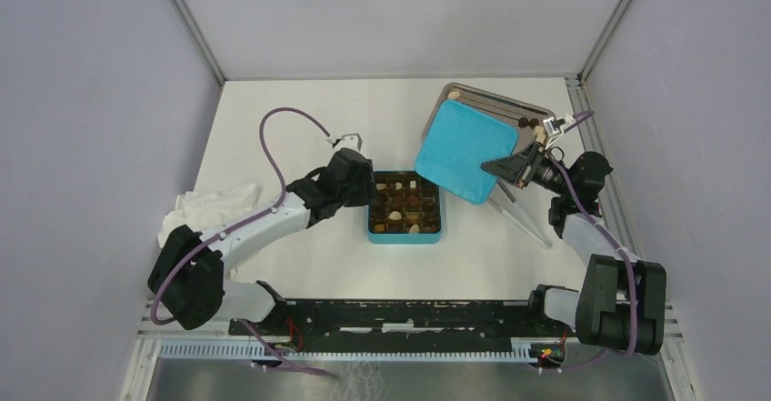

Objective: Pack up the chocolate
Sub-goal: Close the box lid on the packing box.

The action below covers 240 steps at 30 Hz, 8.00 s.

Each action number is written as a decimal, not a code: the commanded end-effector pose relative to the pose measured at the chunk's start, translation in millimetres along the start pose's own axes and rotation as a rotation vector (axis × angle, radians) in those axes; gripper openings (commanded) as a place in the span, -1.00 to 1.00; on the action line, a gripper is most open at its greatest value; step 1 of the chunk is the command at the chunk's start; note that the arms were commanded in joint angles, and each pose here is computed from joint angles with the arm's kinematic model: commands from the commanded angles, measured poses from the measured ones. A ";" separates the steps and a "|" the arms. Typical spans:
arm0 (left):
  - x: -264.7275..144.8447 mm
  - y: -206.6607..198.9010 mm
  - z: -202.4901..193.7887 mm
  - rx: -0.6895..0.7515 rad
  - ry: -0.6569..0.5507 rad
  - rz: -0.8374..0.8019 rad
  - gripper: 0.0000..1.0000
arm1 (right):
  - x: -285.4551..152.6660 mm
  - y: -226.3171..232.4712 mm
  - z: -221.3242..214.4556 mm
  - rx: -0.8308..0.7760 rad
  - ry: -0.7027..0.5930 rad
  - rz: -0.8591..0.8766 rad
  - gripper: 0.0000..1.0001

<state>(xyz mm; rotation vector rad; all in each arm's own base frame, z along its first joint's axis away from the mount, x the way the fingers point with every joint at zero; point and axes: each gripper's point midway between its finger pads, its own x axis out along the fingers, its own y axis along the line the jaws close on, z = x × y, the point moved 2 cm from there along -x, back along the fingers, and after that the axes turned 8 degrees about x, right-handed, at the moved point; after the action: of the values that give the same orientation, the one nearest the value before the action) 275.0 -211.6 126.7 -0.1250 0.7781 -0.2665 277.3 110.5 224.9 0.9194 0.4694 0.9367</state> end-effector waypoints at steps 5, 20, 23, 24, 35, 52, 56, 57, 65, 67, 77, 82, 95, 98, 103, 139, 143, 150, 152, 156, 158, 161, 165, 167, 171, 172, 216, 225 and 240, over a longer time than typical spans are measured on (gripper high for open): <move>17.2 11.3 15.1 0.065 0.007 0.159 0.11 | -1.8 8.2 3.0 -0.067 0.002 0.018 -1.00; 57.8 7.3 -12.8 0.125 0.125 0.171 -0.31 | -1.1 3.8 2.1 -0.062 0.006 0.012 -1.00; 59.7 5.2 -9.4 0.130 0.117 0.164 -0.56 | -0.9 1.2 1.5 -0.054 0.009 0.010 -1.00; 60.1 4.7 -7.7 0.133 0.111 0.163 -0.66 | -1.0 1.0 1.6 -0.054 0.009 0.009 -1.00; 63.2 3.2 -4.4 0.175 0.096 0.149 -0.60 | -0.7 -0.1 1.7 -0.056 0.010 0.008 -1.00; 10.3 3.1 41.1 0.174 -0.198 0.109 -0.96 | -1.2 4.1 2.8 -0.085 0.012 0.017 -1.00; -24.7 13.1 45.3 0.182 -0.357 0.099 -0.96 | -1.3 6.9 3.9 -0.100 0.012 0.021 -1.00; -33.4 13.2 48.6 0.178 -0.399 0.090 -0.96 | -1.4 7.2 3.8 -0.102 0.011 0.022 -1.00; -84.1 9.9 49.7 0.245 -0.603 0.042 -0.96 | -1.7 5.8 4.7 -0.107 0.010 0.020 -1.00; -91.9 11.0 50.8 0.261 -0.623 0.059 -0.97 | -2.1 5.8 5.4 -0.105 0.011 0.021 -1.00; -104.9 16.9 50.3 0.295 -0.634 0.130 -0.96 | -2.3 2.3 5.9 -0.123 0.009 0.009 -1.00; -108.6 16.3 49.9 0.277 -0.643 0.116 -0.97 | -2.1 -2.1 5.5 -0.125 0.014 -0.001 -1.00; -66.9 -2.9 30.1 0.116 -0.402 0.067 -0.97 | -2.4 -6.5 5.6 -0.136 0.016 -0.013 -1.00; -35.9 -4.4 20.9 0.046 -0.226 0.017 -0.97 | -2.7 -7.7 5.7 -0.136 0.013 -0.018 -1.00; 16.9 7.2 5.3 -0.068 -0.003 -0.015 -0.96 | -3.8 -7.6 7.3 -0.144 0.007 -0.023 -1.00; -103.1 -13.2 33.4 0.065 -0.353 -0.378 0.77 | 37.6 37.6 -51.2 0.013 0.223 0.153 -1.00; -117.8 -18.9 36.6 0.045 -0.406 -0.442 0.78 | 59.7 48.9 -79.6 0.046 0.329 0.185 -1.00; -125.0 2.9 26.9 -0.051 -0.460 -0.373 0.93 | 90.4 36.1 -99.0 0.088 0.416 0.156 -0.98; -117.9 9.9 19.6 -0.080 -0.442 -0.336 0.92 | 97.2 31.4 -101.5 0.107 0.426 0.148 -0.98; -106.7 16.6 7.8 -0.106 -0.408 -0.301 0.87 | 105.8 22.0 -115.4 0.142 0.452 0.127 -0.94; -105.4 17.8 5.1 -0.108 -0.401 -0.296 0.85 | 109.2 18.3 -119.3 0.154 0.453 0.117 -0.94; -102.9 19.2 0.9 -0.111 -0.392 -0.293 0.83 | 113.4 16.1 -122.7 0.176 0.458 0.122 -0.94; -94.6 19.1 -6.5 -0.113 -0.365 -0.291 0.81 | 114.8 6.1 -127.6 0.201 0.454 0.093 -0.93; -89.1 19.0 -9.4 -0.113 -0.344 -0.284 0.78 | 113.4 -0.3 -131.1 0.211 0.455 0.068 -0.91; -78.5 17.3 -14.3 -0.108 -0.303 -0.277 0.73 | 111.0 -10.0 -135.9 0.202 0.460 0.020 -0.87; -76.2 16.7 -15.5 -0.106 -0.292 -0.276 0.72 | 110.5 -11.5 -136.6 0.199 0.461 0.012 -0.87; -14.4 -12.4 -33.8 0.029 0.012 -0.301 0.64 | 80.9 -69.4 -98.5 -0.029 0.434 -0.259 -0.14; -14.8 -16.8 -36.5 0.055 0.032 -0.321 0.60 | 60.1 -57.0 -81.2 -0.356 0.458 -0.223 -0.01; -16.6 -33.4 -36.8 0.089 0.059 -0.358 0.50 | 80.1 -41.2 -84.2 -0.908 0.560 -0.103 0.07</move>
<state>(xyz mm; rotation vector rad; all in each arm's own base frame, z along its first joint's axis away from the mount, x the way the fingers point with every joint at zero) 229.2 -222.8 100.3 -0.1736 0.8447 -0.5680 255.7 209.7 132.3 -0.1099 0.5503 1.2214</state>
